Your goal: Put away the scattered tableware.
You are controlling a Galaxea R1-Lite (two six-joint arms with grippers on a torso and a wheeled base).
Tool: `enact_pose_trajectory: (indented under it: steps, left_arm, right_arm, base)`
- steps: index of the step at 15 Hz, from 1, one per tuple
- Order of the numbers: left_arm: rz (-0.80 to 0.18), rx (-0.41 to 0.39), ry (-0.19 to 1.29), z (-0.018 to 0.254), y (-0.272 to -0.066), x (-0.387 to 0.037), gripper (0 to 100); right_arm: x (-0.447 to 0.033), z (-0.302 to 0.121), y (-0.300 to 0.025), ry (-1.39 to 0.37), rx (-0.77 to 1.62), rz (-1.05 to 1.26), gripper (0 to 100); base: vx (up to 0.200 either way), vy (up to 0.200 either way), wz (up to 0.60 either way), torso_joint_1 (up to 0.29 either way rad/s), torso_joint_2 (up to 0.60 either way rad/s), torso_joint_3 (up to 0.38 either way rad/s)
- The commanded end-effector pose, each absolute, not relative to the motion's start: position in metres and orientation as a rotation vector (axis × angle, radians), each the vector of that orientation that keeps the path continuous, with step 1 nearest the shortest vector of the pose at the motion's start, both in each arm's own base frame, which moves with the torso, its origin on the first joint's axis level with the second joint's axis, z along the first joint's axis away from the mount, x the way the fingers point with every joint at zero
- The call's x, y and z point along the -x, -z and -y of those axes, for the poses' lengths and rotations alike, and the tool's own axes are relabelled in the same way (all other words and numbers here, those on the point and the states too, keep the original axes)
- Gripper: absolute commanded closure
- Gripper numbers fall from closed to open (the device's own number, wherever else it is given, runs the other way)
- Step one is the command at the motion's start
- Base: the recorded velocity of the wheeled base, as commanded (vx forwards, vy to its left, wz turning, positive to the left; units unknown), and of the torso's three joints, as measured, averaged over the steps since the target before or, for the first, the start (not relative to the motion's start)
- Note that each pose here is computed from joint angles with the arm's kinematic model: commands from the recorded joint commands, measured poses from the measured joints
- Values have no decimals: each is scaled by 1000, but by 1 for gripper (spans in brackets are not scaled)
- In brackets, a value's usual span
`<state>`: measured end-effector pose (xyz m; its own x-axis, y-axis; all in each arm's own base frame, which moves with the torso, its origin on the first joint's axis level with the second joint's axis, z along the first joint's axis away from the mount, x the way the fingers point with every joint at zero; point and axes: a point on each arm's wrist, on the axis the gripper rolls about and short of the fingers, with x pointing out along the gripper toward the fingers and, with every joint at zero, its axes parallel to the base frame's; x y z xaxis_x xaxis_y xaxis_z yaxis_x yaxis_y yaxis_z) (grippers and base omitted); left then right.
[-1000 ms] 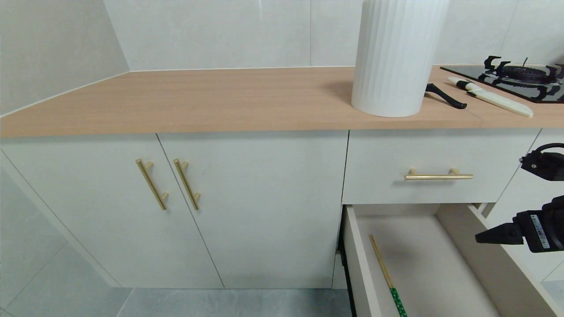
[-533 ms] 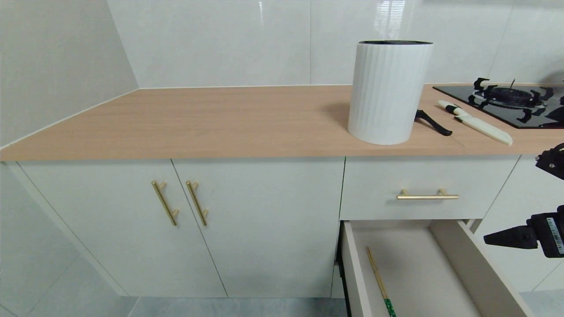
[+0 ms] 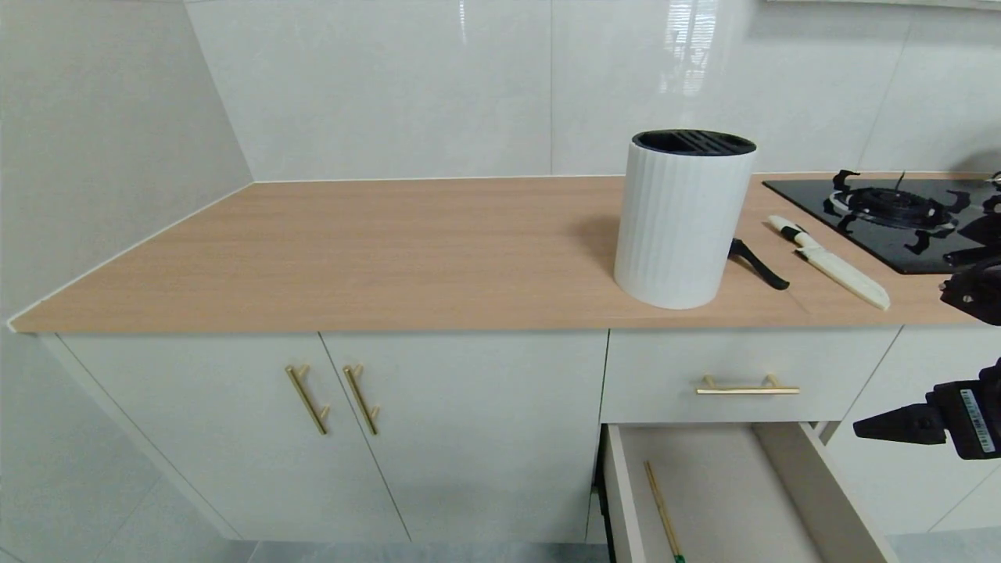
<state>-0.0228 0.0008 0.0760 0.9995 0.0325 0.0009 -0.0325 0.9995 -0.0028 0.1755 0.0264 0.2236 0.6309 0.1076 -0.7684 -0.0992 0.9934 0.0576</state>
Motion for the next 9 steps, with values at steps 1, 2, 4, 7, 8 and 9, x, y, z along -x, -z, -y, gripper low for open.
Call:
enact_pose_trajectory:
  steps: [1, 2, 4, 7, 8, 9]
  left_arm:
    - [2, 3, -32, -1, -76, 23, 0]
    - [2, 3, -32, -1, -76, 23, 0]
    - [2, 3, -32, -1, -76, 23, 0]
    - [2, 3, -32, -1, -76, 23, 0]
    - [2, 3, -32, -1, -76, 23, 0]
    - [2, 3, -32, -1, -76, 23, 0]
  right_arm:
    - [-177, -27, -221, -119, -9, -887, 0]
    - [-177, -27, -220, -120, -10, -878, 0]
    - [-178, -27, -218, -121, -9, -878, 0]
    - [-182, -28, -209, -146, 30, -851, 0]
    - [-187, -29, -208, -153, 43, -822, 0]
    - [-204, -29, -207, -160, 71, -772, 0]
  base:
    - [0, 0, 0, 212, -486, -276]
    - [0, 0, 0, 217, -481, -261]
    - [0, 0, 0, 232, -500, -273]
    - [0, 0, 0, 176, -386, -206]
    - [0, 0, 0, 66, -134, -66]
    - [0, 0, 0, 32, -76, -36]
